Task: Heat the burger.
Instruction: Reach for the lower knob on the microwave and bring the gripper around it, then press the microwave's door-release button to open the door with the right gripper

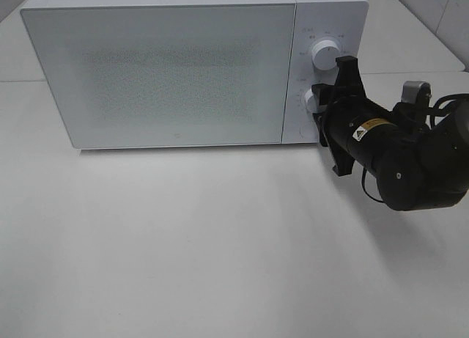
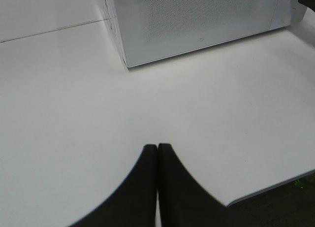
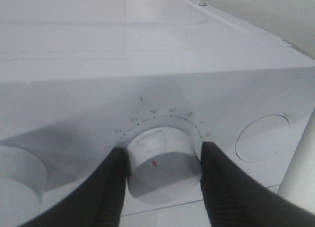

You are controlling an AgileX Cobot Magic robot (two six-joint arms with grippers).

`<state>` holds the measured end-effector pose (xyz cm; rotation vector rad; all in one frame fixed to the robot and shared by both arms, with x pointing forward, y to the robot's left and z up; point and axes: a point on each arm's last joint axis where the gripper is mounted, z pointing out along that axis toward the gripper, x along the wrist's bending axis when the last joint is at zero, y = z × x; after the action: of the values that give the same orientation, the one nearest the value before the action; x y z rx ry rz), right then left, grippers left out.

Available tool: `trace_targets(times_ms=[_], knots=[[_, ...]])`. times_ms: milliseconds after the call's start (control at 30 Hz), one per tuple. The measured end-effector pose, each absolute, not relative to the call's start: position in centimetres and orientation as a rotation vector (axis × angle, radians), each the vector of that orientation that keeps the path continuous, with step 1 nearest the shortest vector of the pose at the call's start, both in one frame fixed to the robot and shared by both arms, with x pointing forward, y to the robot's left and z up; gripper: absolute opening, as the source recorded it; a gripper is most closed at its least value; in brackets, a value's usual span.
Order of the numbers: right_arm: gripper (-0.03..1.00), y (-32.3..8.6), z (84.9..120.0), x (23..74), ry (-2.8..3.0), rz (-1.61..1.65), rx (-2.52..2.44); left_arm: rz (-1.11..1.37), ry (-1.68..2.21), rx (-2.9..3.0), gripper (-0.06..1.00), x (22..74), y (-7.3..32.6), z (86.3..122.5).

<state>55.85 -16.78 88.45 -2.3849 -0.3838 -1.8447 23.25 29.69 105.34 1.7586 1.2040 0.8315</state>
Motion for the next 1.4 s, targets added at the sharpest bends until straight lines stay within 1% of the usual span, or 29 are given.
trace_targets(times_ms=[267,800,900,967,1000,1033,1067,1100,1133,1233,1400], knots=[[0.42,-16.8,88.4,55.8,-0.243,-1.794,-2.354,0.831,1.204,1.759,0.0,23.3,29.7,105.3],[0.42,-16.8,88.4,55.8,-0.254,-1.799,-2.356,0.831,1.204,1.759,0.0,23.3,29.7,105.3],[0.44,-16.8,88.4,55.8,-0.254,-1.799,-2.356,0.831,1.204,1.759,0.0,23.3,29.7,105.3],[0.52,-16.5,88.5,55.8,-0.293,-1.808,-2.33,0.831,1.204,1.759,0.0,23.3,29.7,105.3],[0.52,-16.5,88.5,55.8,-0.293,-1.808,-2.33,0.831,1.204,1.759,0.0,23.3,29.7,105.3],[0.6,-16.3,88.7,55.8,-0.32,-1.823,-2.303,0.831,1.204,1.759,0.0,23.3,29.7,105.3],[0.6,-16.3,88.7,55.8,-0.32,-1.823,-2.303,0.831,1.204,1.759,0.0,23.3,29.7,105.3],[0.65,-16.1,88.9,55.8,-0.345,-1.838,-2.276,0.831,1.204,1.759,0.0,23.3,29.7,105.3],[0.67,-16.1,88.9,55.8,-0.353,-1.834,-2.275,0.831,1.204,1.759,0.0,23.3,29.7,105.3],[0.69,-16.0,88.9,55.7,-0.369,-1.828,-2.272,0.831,1.204,1.759,0.0,23.3,29.7,105.3],[0.71,-15.6,89.1,55.8,-0.416,-1.828,-2.246,0.831,1.204,1.759,0.0,23.3,29.7,105.3]])
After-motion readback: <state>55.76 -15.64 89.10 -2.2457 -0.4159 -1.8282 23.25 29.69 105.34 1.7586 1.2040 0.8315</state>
